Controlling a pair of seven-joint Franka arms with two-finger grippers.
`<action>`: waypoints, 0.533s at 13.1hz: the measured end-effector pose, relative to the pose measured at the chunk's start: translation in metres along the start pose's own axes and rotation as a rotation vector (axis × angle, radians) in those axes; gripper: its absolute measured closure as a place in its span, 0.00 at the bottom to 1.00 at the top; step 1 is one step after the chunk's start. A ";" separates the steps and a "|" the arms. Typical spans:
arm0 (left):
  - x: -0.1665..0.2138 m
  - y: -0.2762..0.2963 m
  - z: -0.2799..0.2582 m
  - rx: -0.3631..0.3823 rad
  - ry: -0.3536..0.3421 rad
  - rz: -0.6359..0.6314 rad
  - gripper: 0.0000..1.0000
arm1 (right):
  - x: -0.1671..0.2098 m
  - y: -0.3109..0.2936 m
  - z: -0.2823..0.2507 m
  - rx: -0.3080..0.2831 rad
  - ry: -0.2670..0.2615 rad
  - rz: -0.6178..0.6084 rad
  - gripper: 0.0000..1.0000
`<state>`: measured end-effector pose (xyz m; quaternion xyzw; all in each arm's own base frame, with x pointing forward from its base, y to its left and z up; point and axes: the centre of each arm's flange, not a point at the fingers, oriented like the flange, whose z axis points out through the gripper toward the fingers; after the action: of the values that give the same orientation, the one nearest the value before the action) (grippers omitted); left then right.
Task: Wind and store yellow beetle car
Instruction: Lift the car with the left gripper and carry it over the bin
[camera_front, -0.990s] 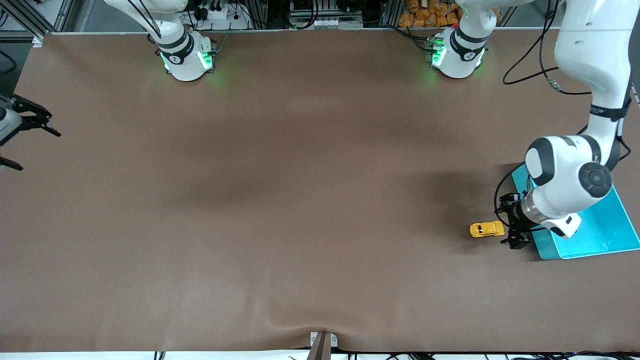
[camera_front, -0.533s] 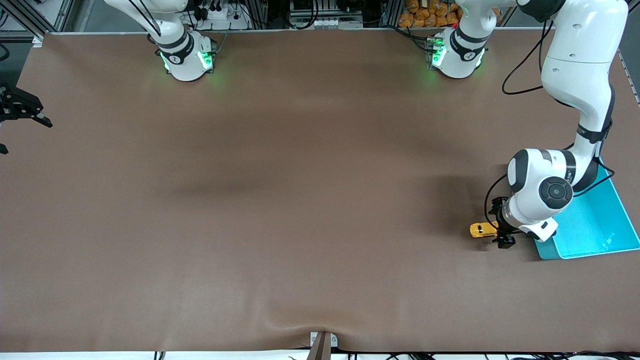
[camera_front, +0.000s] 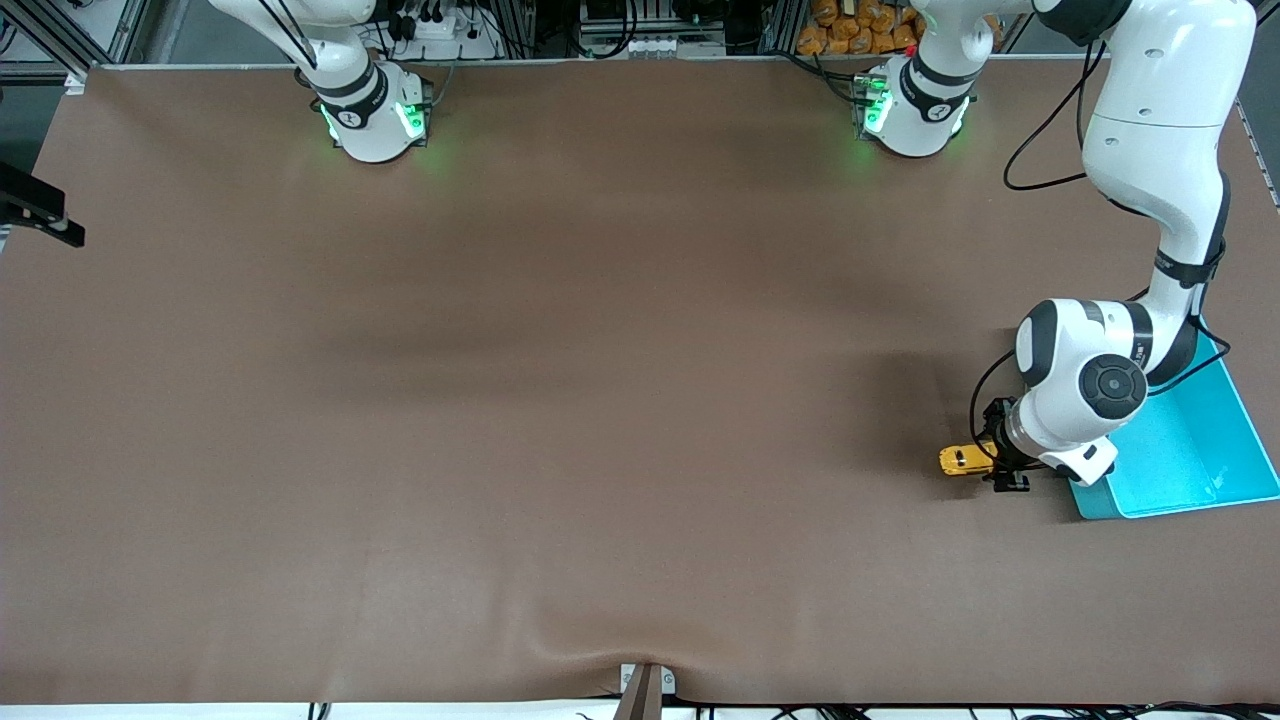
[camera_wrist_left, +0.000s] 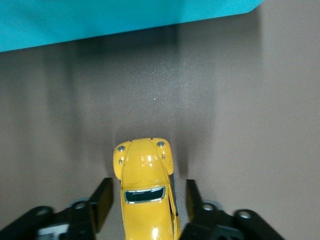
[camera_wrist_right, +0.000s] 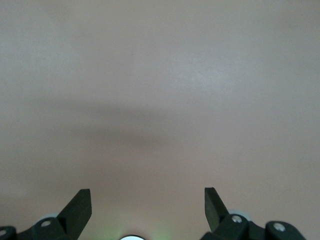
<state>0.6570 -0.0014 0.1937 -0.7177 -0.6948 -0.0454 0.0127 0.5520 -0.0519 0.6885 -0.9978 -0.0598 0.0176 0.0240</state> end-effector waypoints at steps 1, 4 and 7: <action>0.000 0.001 -0.001 -0.003 0.000 0.000 0.55 | -0.003 -0.001 -0.003 -0.001 0.004 0.036 0.00; 0.001 0.009 -0.022 -0.037 0.004 0.023 0.56 | -0.007 -0.002 0.003 -0.003 0.014 0.084 0.00; 0.010 0.013 -0.069 -0.033 0.025 0.179 0.56 | -0.020 -0.004 0.027 -0.006 0.032 0.119 0.00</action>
<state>0.6667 0.0029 0.2639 -0.7764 -0.6268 -0.0646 0.0134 0.5310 -0.0488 0.6620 -0.9998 -0.0001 0.0028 0.0209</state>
